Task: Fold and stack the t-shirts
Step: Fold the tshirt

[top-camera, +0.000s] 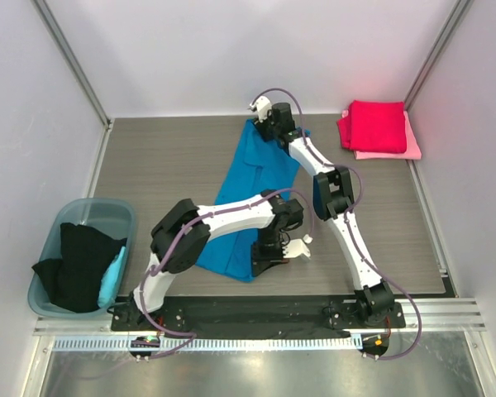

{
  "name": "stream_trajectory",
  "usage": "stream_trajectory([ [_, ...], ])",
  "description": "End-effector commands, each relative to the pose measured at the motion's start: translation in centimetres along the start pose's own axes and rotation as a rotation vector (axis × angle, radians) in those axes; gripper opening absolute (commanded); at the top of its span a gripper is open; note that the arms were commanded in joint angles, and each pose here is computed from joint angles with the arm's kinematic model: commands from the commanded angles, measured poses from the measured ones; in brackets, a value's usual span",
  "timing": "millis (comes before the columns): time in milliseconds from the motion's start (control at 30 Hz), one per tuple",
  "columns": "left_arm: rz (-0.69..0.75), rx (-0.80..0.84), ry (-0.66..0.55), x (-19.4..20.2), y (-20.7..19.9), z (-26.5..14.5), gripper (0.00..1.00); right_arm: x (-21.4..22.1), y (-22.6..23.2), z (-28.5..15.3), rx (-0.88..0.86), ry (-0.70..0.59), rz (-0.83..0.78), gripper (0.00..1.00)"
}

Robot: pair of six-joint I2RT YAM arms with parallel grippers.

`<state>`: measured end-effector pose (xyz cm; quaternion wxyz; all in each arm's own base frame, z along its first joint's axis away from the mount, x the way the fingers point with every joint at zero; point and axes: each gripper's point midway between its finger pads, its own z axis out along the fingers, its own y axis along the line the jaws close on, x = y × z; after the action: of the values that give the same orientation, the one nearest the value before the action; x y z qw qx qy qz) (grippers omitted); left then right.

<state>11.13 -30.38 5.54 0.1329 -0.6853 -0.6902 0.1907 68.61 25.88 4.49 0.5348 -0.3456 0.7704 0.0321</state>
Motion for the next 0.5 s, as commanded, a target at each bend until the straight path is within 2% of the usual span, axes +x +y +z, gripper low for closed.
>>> stream_trajectory([
  [0, 0.029, 0.070, -0.041, -2.1, -0.6, 0.5, 0.00, -2.7, -0.1, 1.3, 0.011, -0.151, 0.029, 0.50],
  [100, 0.039, 0.066, -0.059, -3.5, 0.4, 1.0, 0.00, -4.5, 0.2, 1.5, -0.004, -0.234, 0.046, 0.52],
  [200, 0.077, 0.056, -0.112, -5.7, 1.2, 0.7, 0.06, -6.0, 1.0, 1.6, -0.046, -0.311, 0.062, 0.53],
  [333, 0.105, 0.020, -0.222, -9.0, 1.4, -1.3, 0.30, -10.1, -1.1, 0.2, 0.005, -0.416, 0.103, 0.59],
  [400, 0.126, -0.006, -0.298, -10.3, 0.7, -3.2, 0.34, -12.4, -2.9, -1.3, 0.046, -0.443, 0.134, 0.63],
  [433, 0.116, -0.011, -0.330, -10.8, 0.3, -4.0, 0.35, -15.3, -4.2, -3.4, 0.063, -0.482, 0.132, 0.64],
  [467, 0.114, -0.022, -0.360, -11.3, 0.0, -5.0, 0.36, -16.0, -5.1, -4.3, 0.090, -0.469, 0.143, 0.65],
])
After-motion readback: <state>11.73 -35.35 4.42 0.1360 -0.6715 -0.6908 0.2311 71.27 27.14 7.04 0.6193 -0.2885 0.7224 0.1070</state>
